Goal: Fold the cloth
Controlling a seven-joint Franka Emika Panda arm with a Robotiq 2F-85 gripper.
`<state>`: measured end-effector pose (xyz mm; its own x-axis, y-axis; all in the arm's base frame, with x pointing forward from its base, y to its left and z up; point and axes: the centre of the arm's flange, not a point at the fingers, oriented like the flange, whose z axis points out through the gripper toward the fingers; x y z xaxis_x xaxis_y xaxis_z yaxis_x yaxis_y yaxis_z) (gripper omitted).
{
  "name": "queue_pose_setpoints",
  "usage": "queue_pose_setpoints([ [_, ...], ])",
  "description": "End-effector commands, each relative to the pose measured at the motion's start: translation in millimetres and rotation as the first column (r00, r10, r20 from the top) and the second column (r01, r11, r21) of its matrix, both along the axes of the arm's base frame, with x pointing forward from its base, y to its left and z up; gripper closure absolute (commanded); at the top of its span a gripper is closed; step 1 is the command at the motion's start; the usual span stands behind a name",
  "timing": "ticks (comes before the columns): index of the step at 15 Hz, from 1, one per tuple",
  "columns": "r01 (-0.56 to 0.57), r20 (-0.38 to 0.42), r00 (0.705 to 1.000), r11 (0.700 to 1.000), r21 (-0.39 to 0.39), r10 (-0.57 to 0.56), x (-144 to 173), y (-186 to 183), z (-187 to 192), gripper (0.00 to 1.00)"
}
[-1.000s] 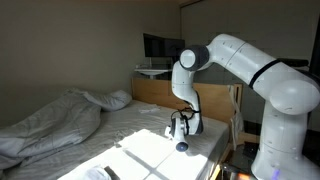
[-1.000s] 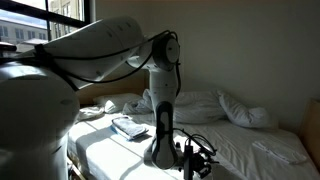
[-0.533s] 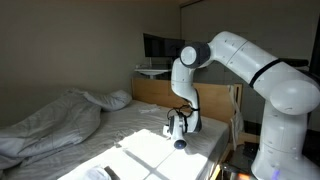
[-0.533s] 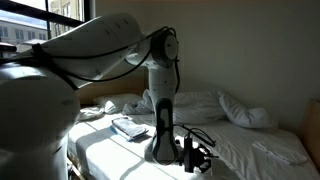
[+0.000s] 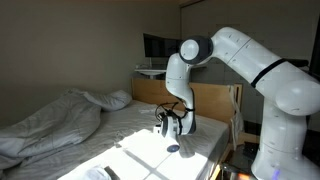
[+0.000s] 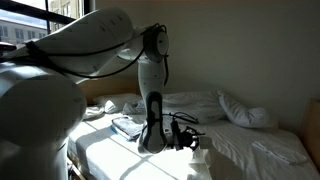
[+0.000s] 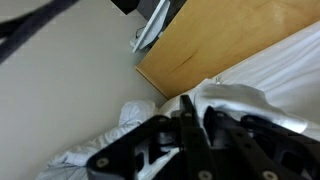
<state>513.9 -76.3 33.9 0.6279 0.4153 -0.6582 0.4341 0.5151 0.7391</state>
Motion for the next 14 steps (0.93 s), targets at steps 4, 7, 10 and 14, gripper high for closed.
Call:
queue_pose_setpoints([
  [4,-0.069,0.081,0.993,0.966,-0.249,0.091,15.9,111.6,15.4,0.88],
  [7,-0.048,0.107,0.99,0.947,-0.317,0.086,41.3,152.0,18.5,0.89],
  [10,-0.017,0.112,0.992,0.934,-0.356,0.06,70.6,172.7,22.1,0.89],
  [14,-0.061,-0.077,0.996,0.923,-0.38,0.034,107.5,187.7,39.7,0.9],
])
